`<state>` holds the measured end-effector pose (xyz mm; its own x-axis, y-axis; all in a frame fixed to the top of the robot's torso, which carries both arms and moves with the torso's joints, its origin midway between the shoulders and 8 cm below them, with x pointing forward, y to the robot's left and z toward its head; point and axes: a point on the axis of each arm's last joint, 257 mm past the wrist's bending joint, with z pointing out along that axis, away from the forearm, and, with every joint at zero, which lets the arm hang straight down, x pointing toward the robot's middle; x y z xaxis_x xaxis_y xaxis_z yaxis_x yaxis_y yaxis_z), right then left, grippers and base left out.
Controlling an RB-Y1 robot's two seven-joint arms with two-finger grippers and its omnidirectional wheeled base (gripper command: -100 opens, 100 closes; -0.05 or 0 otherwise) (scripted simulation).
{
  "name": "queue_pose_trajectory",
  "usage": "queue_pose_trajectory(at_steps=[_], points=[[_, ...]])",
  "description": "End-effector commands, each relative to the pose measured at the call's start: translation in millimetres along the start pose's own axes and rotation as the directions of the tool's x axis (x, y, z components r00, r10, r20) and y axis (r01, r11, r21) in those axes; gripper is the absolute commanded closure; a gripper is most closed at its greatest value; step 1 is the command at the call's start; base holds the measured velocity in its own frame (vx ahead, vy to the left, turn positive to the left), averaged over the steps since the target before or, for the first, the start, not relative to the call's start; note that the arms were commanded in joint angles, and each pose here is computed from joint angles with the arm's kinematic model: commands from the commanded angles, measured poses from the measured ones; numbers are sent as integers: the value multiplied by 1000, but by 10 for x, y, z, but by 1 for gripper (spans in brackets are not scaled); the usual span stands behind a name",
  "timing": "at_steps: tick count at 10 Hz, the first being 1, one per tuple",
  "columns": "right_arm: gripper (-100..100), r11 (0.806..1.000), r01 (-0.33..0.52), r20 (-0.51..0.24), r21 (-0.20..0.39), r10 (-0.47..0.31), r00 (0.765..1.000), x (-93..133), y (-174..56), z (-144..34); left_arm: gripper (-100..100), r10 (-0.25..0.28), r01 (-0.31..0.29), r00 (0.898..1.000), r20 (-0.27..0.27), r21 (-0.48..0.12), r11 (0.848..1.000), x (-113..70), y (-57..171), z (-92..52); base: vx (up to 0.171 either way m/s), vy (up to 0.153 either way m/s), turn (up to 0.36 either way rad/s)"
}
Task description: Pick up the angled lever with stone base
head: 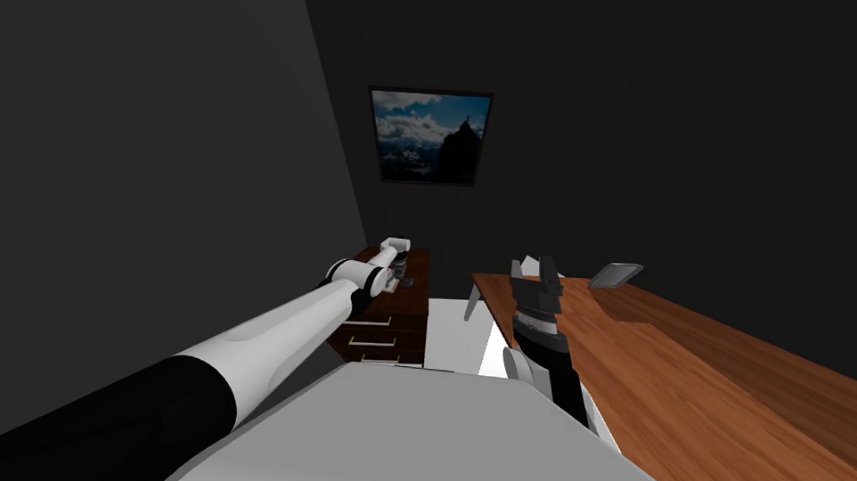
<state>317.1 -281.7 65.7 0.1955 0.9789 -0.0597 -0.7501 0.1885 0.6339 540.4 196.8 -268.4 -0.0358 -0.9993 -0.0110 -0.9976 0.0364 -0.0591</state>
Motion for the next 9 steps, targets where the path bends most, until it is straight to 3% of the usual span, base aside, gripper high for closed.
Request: queue_pose_trajectory(at_steps=[1, 3, 4, 5, 8, 9], points=[[0, 1000, 0, 0, 0, 0, 1000, 0, 0, 0, 100, 0, 0, 1000, 0, 0, 1000, 0, 0, 0, 0, 0, 0], [0, 1000, 0, 0, 0, 0, 1000, 0, 0, 0, 100, 0, 0, 1000, 0, 0, 1000, -1, -1, 0, 0, 0, 0], [0, 1000, 0, 0, 0, 0, 1000, 0, 0, 0, 0, 0, 0, 1000, 0, 0, 1000, 0, -1, 0, 0, 0, 0], [0, 1000, 0, 0, 0, 0, 1000, 0, 0, 0, 100, 2, -2, 1000, 1, 1, 1000, 2, -31, -107, -10, -1, 7], [0, 1000, 0, 0, 0, 0, 1000, 0, 0, 0, 100, 2, -2, 1000, 1, -1, 1000, 9, -33, -147, -9, 0, 1], [0, 1000, 0, 0, 0, 0, 1000, 0, 0, 0, 0, 2, -2, 1000, 1, 0, 1000, 6, -37, -148, 0, 0, 0]])
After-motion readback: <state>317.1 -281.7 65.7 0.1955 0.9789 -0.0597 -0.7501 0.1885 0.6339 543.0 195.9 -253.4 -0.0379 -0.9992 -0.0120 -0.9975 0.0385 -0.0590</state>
